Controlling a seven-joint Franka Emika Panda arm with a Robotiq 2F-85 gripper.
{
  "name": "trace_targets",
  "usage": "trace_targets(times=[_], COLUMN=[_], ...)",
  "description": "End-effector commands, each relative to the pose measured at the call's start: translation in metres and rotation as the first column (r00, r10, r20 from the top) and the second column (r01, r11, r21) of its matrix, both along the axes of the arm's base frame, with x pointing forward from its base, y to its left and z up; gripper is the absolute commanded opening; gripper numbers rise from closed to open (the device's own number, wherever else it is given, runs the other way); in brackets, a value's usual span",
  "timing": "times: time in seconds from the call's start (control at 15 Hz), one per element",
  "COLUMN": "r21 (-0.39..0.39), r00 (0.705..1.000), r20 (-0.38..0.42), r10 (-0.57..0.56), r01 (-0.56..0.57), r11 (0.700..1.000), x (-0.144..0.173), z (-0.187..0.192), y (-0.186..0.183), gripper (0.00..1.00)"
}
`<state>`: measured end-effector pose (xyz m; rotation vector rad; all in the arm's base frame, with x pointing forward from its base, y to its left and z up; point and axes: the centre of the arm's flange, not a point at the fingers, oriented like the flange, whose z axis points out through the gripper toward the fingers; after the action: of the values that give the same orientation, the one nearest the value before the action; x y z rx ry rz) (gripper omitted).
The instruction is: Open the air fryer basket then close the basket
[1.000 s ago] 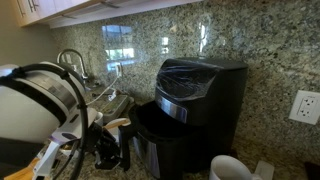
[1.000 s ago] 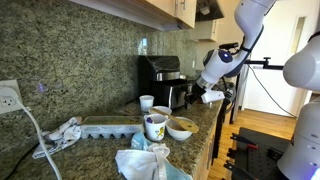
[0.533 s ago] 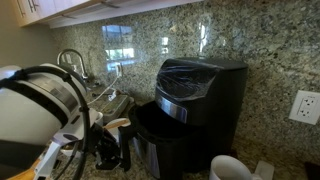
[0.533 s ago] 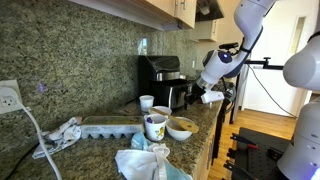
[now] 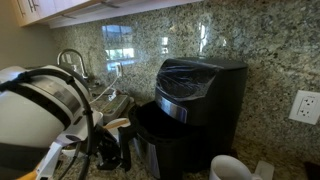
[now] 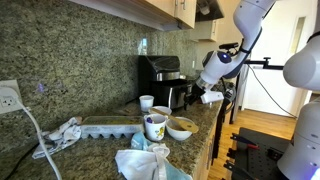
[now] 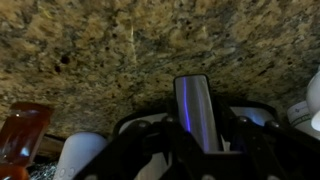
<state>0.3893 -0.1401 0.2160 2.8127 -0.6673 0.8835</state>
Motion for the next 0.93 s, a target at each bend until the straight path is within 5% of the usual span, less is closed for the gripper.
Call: trace_targets(times=[0.0, 0.87], r21=[0.039, 0.092], r00=[1.000, 0.998], r20=[0.019, 0.022], r10=[0.012, 0.055], r01=[-0.013, -0.056], r11=[0.999, 0.994], x=[0.039, 0.080], z=[-0.023, -0.042], y=[-0.010, -0.009], gripper=[0.16, 0.16])
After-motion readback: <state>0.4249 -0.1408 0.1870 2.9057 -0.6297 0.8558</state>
